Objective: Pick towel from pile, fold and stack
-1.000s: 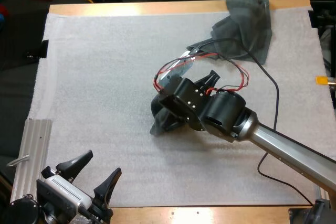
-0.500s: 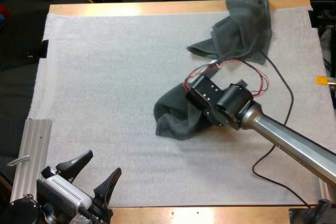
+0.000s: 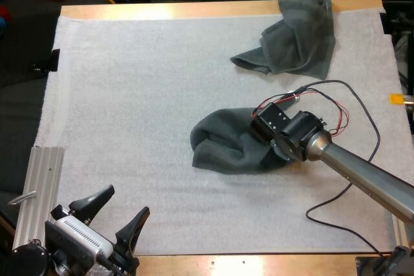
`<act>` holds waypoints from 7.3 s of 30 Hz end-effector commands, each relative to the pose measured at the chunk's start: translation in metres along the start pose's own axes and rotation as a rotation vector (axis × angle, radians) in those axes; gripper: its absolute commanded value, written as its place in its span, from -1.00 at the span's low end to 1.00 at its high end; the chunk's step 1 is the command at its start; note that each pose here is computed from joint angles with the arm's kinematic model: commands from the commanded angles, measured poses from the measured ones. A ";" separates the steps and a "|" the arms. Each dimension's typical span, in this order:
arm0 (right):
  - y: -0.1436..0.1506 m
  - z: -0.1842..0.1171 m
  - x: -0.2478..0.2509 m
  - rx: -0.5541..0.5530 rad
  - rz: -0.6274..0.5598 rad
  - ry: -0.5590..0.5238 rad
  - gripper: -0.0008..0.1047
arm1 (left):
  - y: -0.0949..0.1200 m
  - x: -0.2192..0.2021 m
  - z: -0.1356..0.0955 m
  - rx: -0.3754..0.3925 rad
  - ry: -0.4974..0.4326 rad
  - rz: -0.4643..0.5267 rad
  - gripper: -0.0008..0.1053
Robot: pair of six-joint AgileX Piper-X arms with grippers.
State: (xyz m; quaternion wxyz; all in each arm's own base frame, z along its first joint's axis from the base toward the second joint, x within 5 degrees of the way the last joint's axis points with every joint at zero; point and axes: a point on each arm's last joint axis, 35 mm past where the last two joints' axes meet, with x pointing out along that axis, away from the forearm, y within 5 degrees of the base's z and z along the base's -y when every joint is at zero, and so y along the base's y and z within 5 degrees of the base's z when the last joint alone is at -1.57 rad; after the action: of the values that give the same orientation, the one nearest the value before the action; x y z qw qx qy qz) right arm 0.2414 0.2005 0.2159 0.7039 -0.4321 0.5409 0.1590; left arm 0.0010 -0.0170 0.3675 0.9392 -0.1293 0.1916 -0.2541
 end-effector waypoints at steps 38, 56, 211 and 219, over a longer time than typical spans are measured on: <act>-0.046 -0.107 -0.143 0.540 0.119 -0.382 0.31 | 0.013 0.025 0.001 -0.120 0.209 0.032 0.33; -0.035 -0.153 -0.136 0.634 0.132 -0.377 0.31 | 0.025 0.048 0.007 -0.175 0.305 0.051 0.33; -0.026 -0.125 0.112 1.005 0.662 -0.134 -0.96 | 0.068 0.218 -0.029 -0.355 0.733 -0.175 0.33; -0.025 -0.127 0.112 1.005 0.666 -0.118 -0.96 | 0.077 0.262 -0.057 -0.391 0.840 -0.164 0.33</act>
State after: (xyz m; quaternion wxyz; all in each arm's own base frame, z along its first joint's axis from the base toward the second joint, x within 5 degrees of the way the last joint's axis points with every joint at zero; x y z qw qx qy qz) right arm 0.2274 0.0616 0.1243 0.7737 0.1666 0.5971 0.1308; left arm 0.2178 -0.0968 0.2116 0.7109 -0.2041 0.5950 -0.3145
